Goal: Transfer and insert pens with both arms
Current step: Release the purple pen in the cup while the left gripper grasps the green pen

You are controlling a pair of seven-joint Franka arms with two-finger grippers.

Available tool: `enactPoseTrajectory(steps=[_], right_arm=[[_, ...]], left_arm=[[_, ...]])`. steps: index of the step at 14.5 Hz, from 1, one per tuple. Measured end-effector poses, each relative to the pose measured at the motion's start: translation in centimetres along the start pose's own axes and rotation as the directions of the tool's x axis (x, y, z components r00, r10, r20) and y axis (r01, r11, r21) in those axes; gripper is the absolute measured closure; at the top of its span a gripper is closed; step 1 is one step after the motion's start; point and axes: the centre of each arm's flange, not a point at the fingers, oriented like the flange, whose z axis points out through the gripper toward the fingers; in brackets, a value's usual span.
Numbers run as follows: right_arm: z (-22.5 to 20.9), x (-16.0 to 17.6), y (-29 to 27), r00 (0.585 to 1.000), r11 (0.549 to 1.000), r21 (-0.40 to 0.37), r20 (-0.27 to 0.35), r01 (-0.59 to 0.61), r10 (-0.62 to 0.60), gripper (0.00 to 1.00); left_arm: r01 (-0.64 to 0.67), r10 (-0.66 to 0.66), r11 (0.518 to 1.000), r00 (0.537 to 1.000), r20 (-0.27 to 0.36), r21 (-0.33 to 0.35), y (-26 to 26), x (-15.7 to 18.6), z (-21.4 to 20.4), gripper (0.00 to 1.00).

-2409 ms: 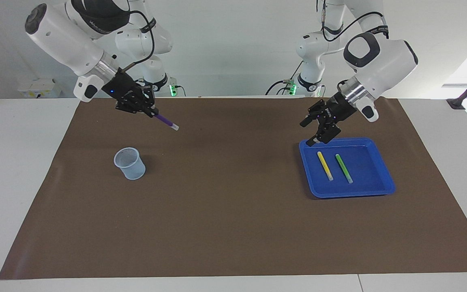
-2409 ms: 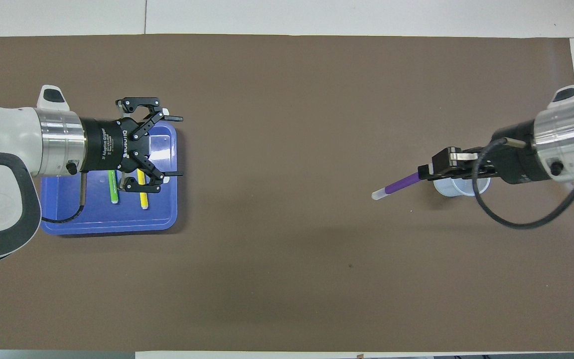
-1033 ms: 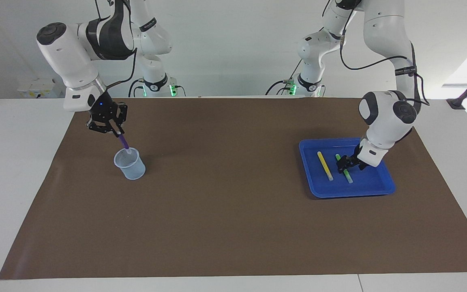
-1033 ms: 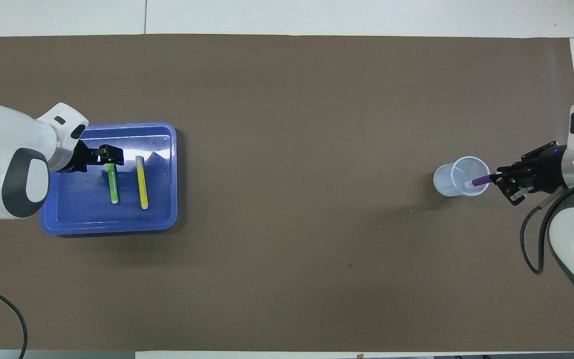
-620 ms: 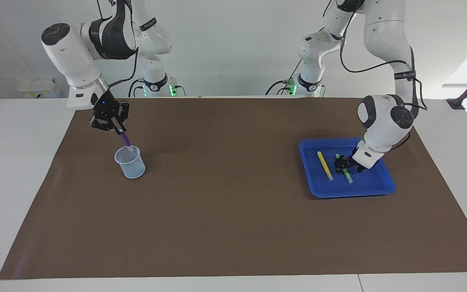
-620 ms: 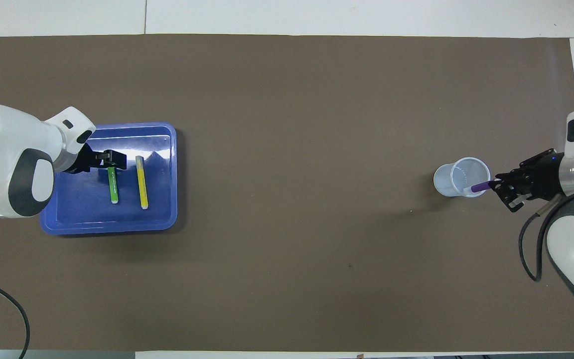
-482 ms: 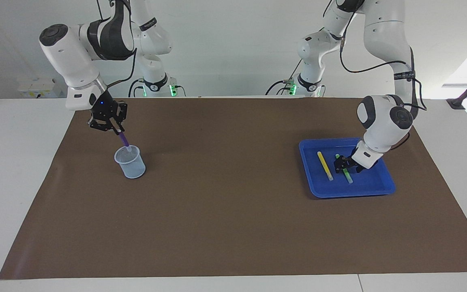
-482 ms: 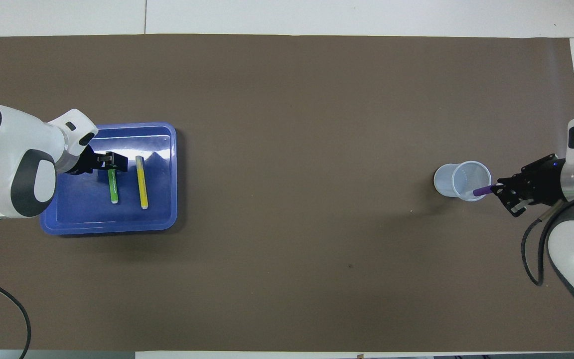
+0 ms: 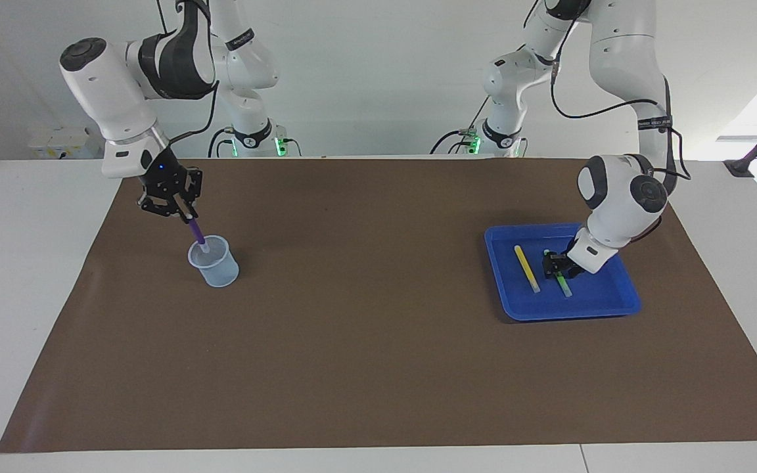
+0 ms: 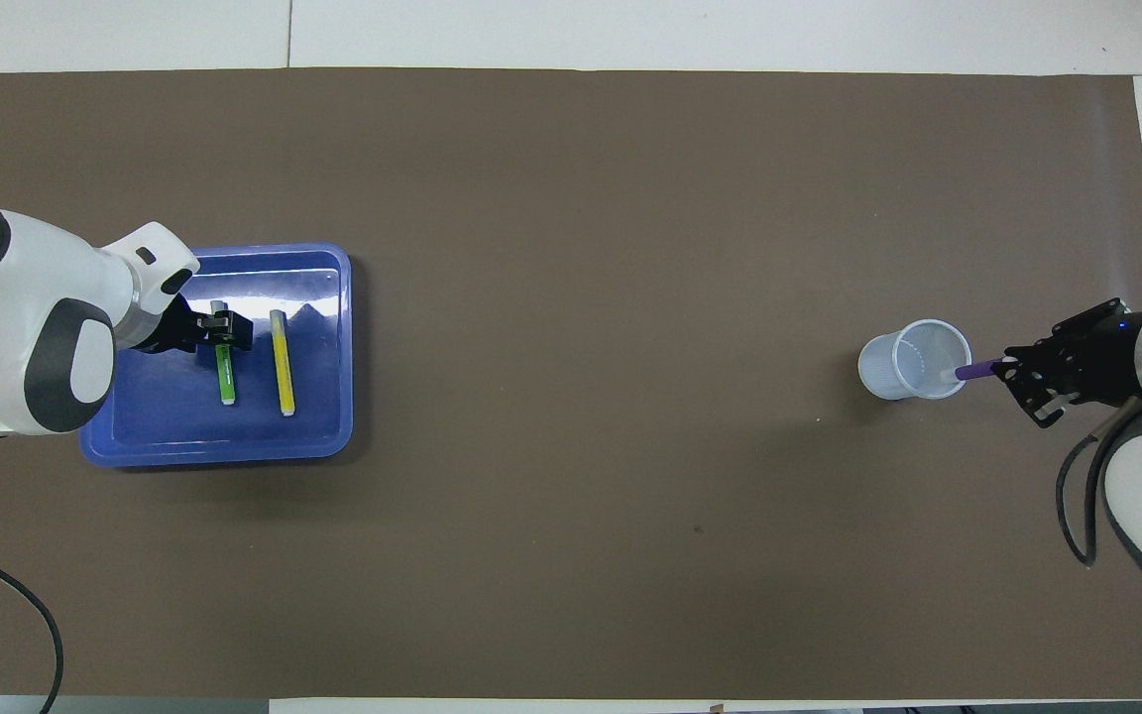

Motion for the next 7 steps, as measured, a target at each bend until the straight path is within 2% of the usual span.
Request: enactPoseTrajectory(steps=[2,3,4,6,7], right_arm=[[0.45,0.39,-0.37,1.0,1.0,0.008,0.003,0.011,-0.011,0.83],[0.61,0.33,-0.34,1.0,1.0,0.01,0.005,0.015,-0.015,0.83],[0.73,0.17,-0.26,1.0,1.0,0.011,0.006,0.017,-0.017,0.83],[0.88,-0.14,-0.05,1.0,1.0,0.009,0.005,0.025,-0.025,0.83],[0.87,-0.14,0.01,1.0,1.0,0.005,0.001,0.027,-0.027,0.79]], left_arm=[[0.0,0.0,1.0,1.0,0.0,0.0,-0.03,0.02,-0.04,0.74],[0.0,0.0,1.0,1.0,0.0,0.0,-0.04,0.02,-0.05,0.74],[0.0,0.0,1.0,1.0,0.0,0.001,-0.05,0.03,-0.07,0.81],[0.0,0.0,1.0,1.0,-0.001,0.001,-0.05,0.06,-0.11,0.83],[0.001,-0.001,1.0,1.0,0.0,0.001,-0.06,0.09,-0.19,0.83]])
